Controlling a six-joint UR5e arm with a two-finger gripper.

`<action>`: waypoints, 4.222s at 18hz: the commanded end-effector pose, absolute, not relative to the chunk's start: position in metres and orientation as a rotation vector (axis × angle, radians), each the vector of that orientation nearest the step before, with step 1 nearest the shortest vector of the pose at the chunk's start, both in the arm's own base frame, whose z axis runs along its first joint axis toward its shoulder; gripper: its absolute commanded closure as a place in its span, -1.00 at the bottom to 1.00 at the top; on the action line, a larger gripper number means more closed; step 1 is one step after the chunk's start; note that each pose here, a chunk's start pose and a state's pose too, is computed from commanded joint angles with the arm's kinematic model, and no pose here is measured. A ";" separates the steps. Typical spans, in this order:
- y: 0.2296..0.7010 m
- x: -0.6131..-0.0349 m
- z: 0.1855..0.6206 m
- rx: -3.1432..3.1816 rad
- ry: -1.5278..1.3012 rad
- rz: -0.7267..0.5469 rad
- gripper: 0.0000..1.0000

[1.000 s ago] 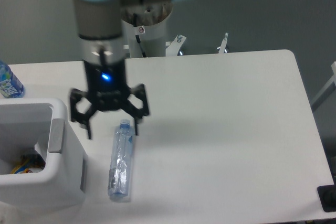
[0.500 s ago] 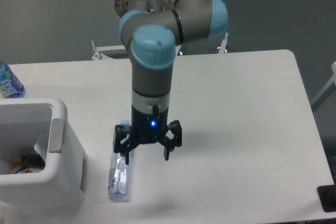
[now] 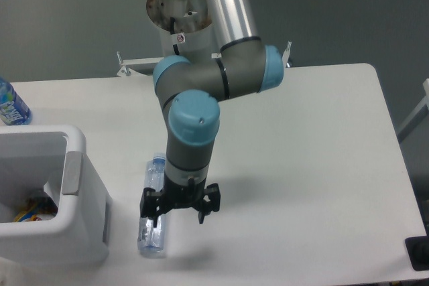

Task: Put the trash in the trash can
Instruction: 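Lower onto the bottle's cap end and close the gripper on it, then lift the bottle and carry it over the white bin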

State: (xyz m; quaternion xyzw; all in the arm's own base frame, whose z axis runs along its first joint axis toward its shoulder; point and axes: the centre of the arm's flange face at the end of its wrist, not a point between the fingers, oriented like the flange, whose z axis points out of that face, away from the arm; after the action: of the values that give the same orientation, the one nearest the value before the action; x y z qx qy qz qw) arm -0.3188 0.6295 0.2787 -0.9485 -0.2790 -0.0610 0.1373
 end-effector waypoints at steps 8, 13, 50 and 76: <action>0.644 -0.299 0.236 -2.832 -0.783 -0.147 -1.00; 0.657 -0.280 0.216 -2.880 -0.742 -0.099 -1.00; 0.677 -0.265 0.189 -2.930 -0.758 0.009 -0.12; 0.616 -0.353 0.361 -2.702 -0.720 0.259 -0.10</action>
State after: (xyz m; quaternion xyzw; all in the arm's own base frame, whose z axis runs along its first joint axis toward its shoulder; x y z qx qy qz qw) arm -0.3533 0.6156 0.3606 -0.9488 -0.2528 0.0908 0.1660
